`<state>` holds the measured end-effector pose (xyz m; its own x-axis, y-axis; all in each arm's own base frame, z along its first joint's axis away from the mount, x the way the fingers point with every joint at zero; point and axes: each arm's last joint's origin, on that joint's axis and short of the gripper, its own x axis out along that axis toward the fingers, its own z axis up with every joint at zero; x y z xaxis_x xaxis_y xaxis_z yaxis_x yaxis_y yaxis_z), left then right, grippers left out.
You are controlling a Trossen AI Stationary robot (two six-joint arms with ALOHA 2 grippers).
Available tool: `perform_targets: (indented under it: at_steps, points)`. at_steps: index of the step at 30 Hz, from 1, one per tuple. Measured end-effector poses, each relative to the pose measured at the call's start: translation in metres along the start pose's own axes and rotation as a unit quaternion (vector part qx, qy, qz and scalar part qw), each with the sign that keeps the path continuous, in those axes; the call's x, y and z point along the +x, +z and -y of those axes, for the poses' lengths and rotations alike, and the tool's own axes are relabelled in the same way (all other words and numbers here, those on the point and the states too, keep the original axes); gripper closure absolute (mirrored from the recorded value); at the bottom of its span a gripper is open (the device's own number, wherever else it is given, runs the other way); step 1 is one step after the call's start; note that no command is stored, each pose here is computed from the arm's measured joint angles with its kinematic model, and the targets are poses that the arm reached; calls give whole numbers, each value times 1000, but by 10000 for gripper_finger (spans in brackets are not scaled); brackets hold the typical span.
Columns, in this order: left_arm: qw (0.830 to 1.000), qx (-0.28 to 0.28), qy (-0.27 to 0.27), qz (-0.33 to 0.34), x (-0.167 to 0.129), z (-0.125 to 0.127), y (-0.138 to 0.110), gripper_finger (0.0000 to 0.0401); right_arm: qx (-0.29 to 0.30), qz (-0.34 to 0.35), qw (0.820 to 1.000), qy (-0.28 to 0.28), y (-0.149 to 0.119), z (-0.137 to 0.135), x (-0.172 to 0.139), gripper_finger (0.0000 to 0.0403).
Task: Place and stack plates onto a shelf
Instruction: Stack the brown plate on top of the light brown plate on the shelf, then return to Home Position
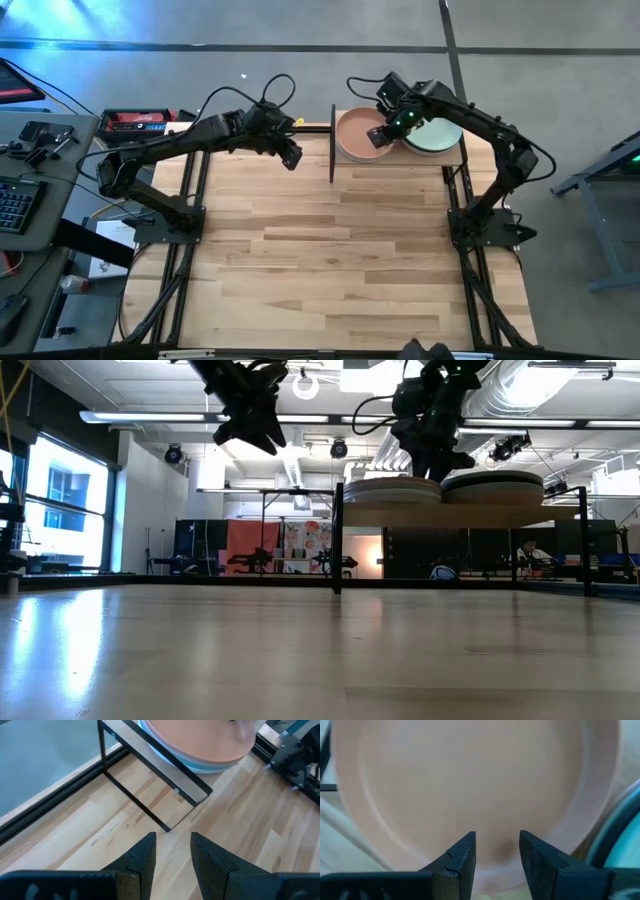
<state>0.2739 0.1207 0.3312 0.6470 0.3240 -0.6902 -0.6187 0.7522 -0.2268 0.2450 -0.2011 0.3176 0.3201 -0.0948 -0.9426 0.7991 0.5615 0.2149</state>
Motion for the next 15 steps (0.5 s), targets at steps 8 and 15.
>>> perform_targets:
  at_steps: [8, 15]
  points:
    - [999, 4, -46, -5, -13, 5, -2, 291, -34, 57, 997, 49, -4, -5, -25, 274]
    - [994, 62, -85, 14, -41, 26, -11, 291, -104, 110, 986, 69, -20, -23, -52, 274]
